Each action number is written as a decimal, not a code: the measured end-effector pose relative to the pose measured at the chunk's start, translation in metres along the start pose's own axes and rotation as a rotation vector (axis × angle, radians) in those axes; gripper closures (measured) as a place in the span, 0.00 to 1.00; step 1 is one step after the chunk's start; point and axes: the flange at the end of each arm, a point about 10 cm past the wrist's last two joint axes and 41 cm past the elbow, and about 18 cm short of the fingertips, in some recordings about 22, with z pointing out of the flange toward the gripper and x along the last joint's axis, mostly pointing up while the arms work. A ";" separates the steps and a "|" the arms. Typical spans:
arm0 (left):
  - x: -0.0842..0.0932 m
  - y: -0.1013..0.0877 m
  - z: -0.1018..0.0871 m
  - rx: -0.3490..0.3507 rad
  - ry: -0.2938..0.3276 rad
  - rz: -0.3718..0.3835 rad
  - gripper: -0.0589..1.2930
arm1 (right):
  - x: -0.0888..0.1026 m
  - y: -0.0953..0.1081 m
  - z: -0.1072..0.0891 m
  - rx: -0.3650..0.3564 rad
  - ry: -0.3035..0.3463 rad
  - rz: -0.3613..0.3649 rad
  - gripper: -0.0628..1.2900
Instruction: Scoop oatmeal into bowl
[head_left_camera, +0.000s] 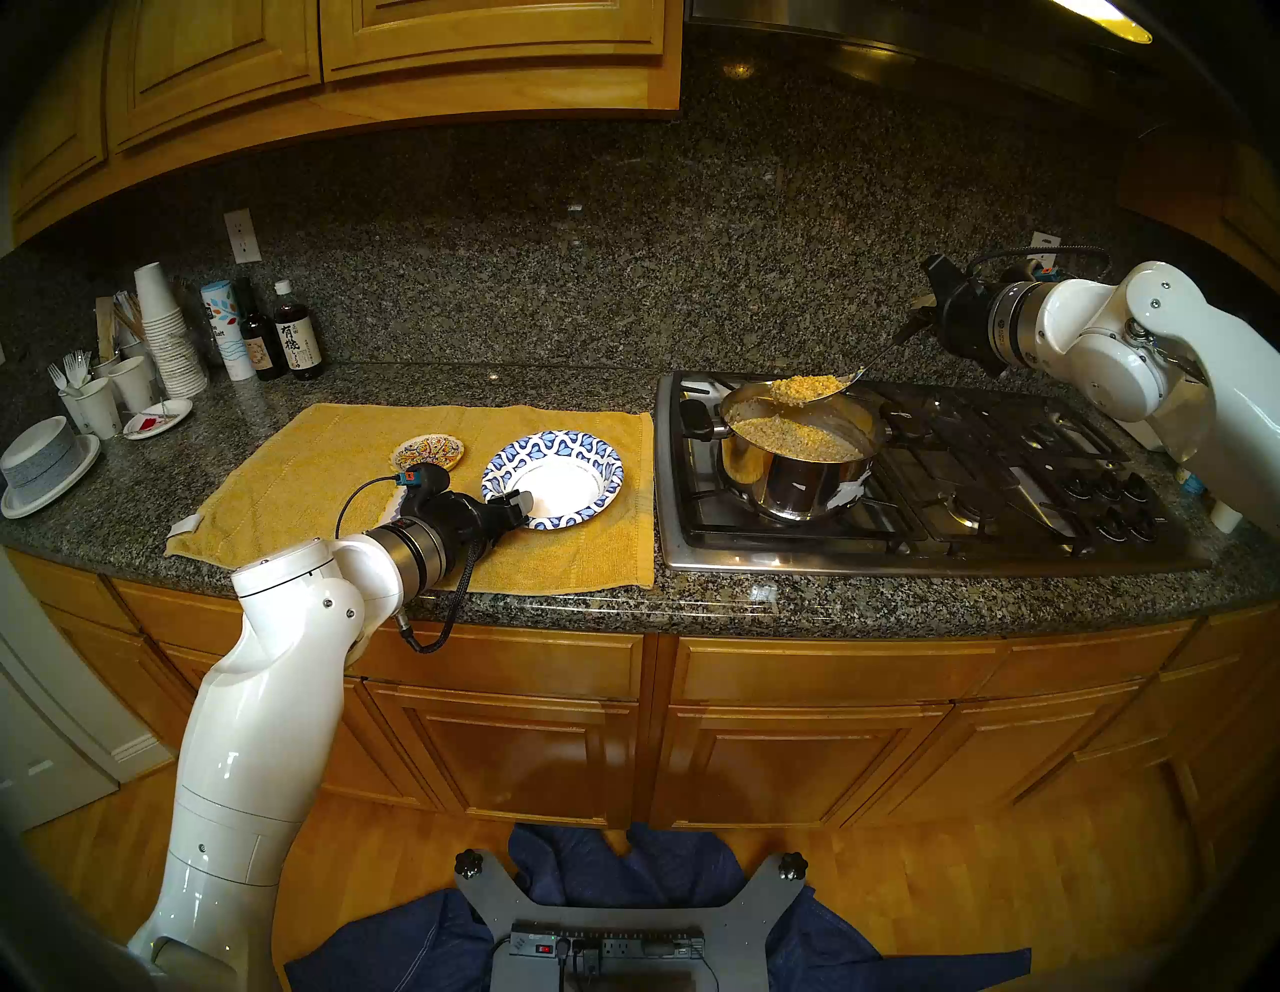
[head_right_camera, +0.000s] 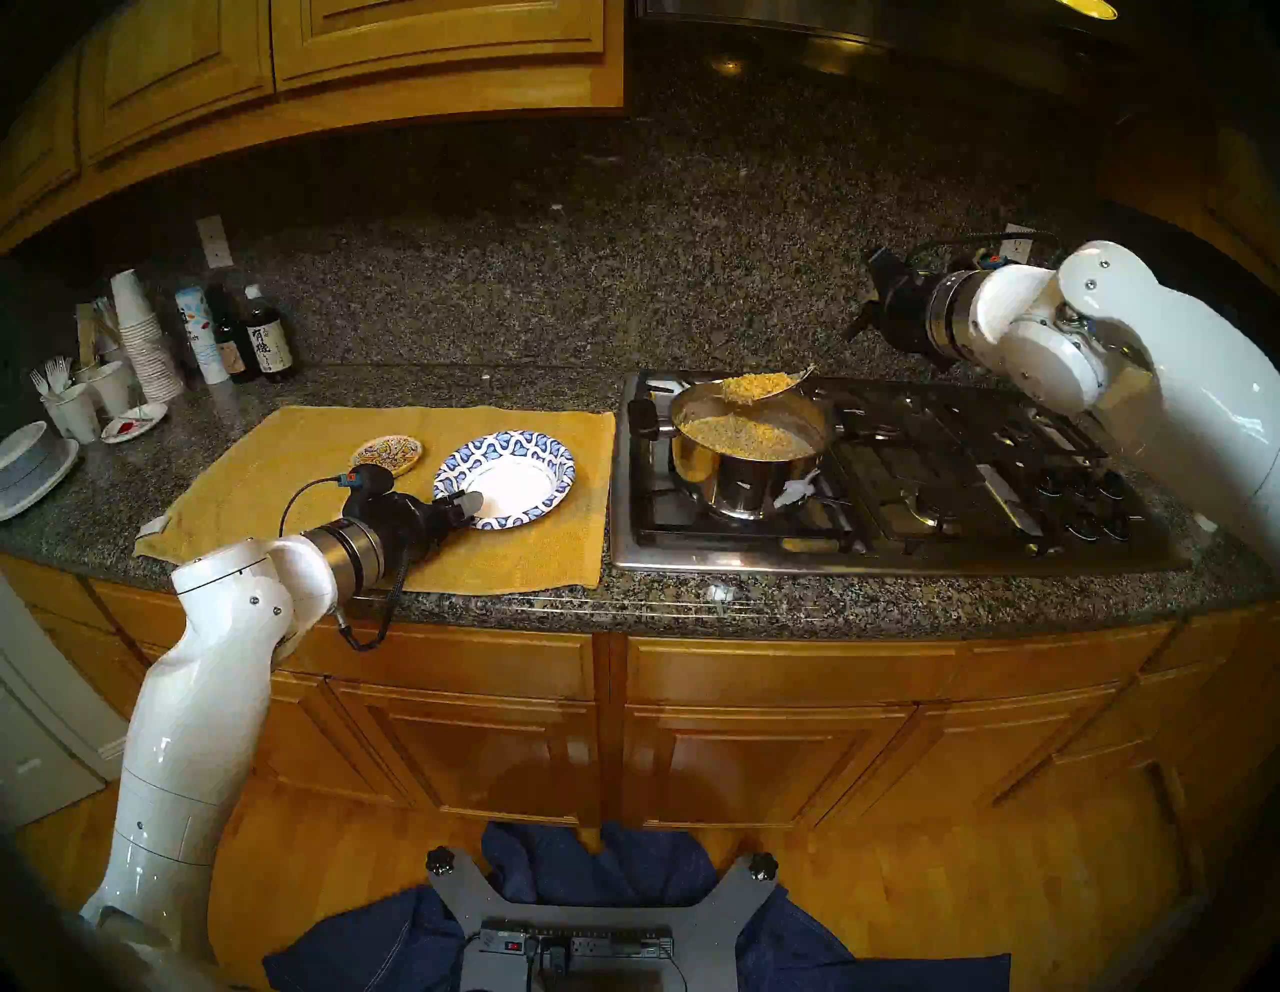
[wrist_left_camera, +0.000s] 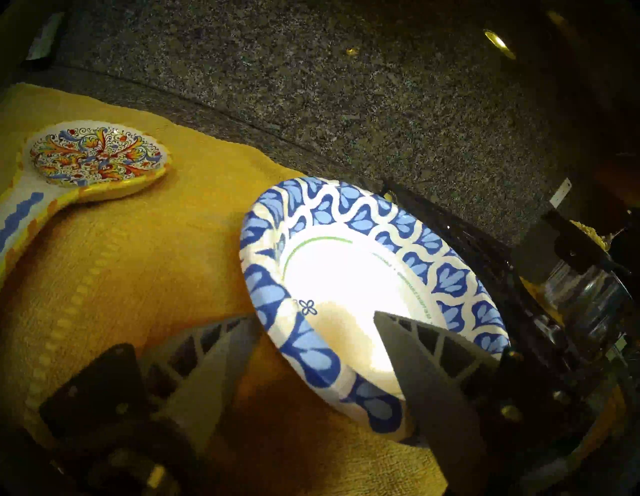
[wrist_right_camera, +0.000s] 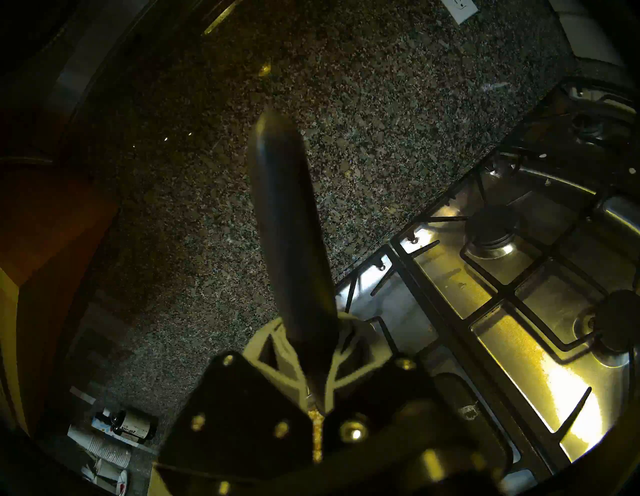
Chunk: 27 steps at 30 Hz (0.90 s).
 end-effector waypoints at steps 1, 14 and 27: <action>0.000 0.000 0.000 0.001 0.000 0.001 0.29 | 0.000 0.000 0.000 0.000 0.000 0.000 0.97; 0.001 -0.001 0.001 0.006 0.010 0.009 0.64 | 0.000 0.000 0.000 0.000 0.000 0.000 0.97; 0.007 0.001 -0.002 0.000 0.034 0.008 0.96 | 0.000 0.000 0.000 0.000 0.000 0.000 0.97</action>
